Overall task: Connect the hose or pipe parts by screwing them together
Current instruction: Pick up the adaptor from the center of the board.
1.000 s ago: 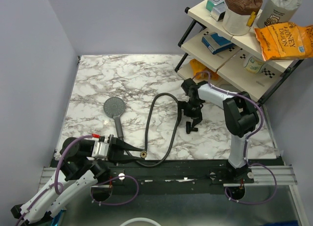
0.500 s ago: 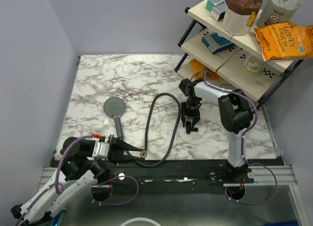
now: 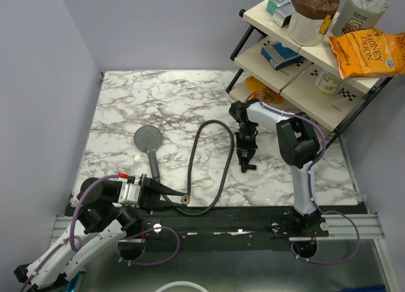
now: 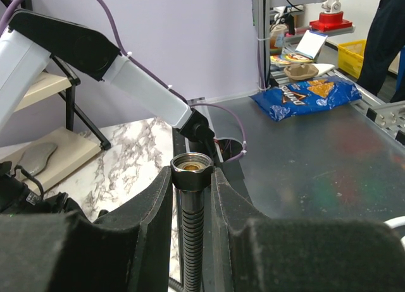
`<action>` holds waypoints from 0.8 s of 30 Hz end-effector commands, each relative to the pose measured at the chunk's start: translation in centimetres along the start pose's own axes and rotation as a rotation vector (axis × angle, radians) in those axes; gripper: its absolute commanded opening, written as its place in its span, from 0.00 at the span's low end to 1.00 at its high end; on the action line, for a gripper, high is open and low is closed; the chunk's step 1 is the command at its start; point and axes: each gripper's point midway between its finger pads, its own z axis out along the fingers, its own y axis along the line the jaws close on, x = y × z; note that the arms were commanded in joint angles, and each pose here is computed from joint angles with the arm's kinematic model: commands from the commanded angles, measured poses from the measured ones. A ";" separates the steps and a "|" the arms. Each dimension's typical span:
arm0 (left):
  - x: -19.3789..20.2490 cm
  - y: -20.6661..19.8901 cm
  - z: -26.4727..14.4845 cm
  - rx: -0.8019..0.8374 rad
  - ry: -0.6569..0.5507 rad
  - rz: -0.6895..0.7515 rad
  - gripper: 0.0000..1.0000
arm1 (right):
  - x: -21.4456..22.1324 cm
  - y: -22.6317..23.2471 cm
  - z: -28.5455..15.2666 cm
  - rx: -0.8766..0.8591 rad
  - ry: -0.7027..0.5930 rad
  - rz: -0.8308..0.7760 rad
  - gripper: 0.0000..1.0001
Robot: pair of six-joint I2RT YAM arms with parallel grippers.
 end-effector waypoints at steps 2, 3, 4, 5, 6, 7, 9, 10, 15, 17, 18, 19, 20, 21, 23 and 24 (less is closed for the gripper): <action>-1.0 -0.7 -0.1 0.033 -0.020 0.050 0.00 | -2.0 -0.8 2.7 0.071 -0.021 -0.021 0.08; -1.0 -0.7 -0.1 0.032 -0.019 0.056 0.00 | -2.3 -0.6 2.5 0.063 -0.035 -0.025 0.01; -0.9 -0.8 -0.1 0.036 -0.013 0.052 0.00 | -2.3 -0.4 2.2 0.053 -0.044 -0.026 0.01; -1.1 -0.8 -0.2 0.038 -0.013 0.058 0.00 | -2.4 0.0 1.0 0.022 -0.084 -0.026 0.01; -1.0 -0.8 -0.2 0.039 -0.011 0.057 0.00 | -2.7 0.6 0.6 -0.010 -0.118 -0.036 0.01; -1.1 -0.8 -0.2 0.039 -0.011 0.060 0.00 | -2.7 1.0 -0.3 -0.030 -0.150 -0.047 0.01; -1.1 -0.9 -0.2 0.041 -0.011 0.057 0.00 | -2.7 3.1 -3.4 -0.111 -0.260 -0.112 0.01; -1.1 -1.0 -0.2 0.046 -0.016 0.054 0.00 | -2.3 4.0 -4.7 -0.144 -0.297 -0.143 0.01; -1.3 -1.0 -0.2 0.040 -0.028 0.036 0.00 | 0.5 7.7 -12.1 -0.129 -0.573 -0.367 0.01; -1.4 -0.8 -0.1 0.023 -0.041 -0.004 0.00 | 2.2 8.9 -16.3 -0.145 -0.711 -0.447 0.01; -1.6 -0.3 0.0 -0.005 -0.052 -0.027 0.00 | 2.9 9.5 -18.0 -0.168 -0.765 -0.479 0.01; -1.8 -0.1 0.1 -0.018 -0.067 -0.045 0.00 | 4.0 9.5 -20.8 -0.206 -0.843 -0.503 0.01; -1.5 0.2 0.2 -0.027 -0.068 -0.073 0.00 | 4.7 9.8 -22.4 -0.213 -0.899 -0.539 0.01; -1.4 0.4 0.3 -0.039 -0.075 -0.122 0.00 | 5.4 10.3 -24.8 -0.252 -0.957 -0.556 0.01; -1.8 1.0 0.6 -0.062 -0.101 -0.155 0.00 | 7.5 10.3 -29.2 -0.338 -1.067 -0.605 0.01; -1.8 1.3 0.7 -0.076 -0.110 -0.203 0.00 | 8.2 10.8 -31.6 -0.402 -1.136 -0.619 0.01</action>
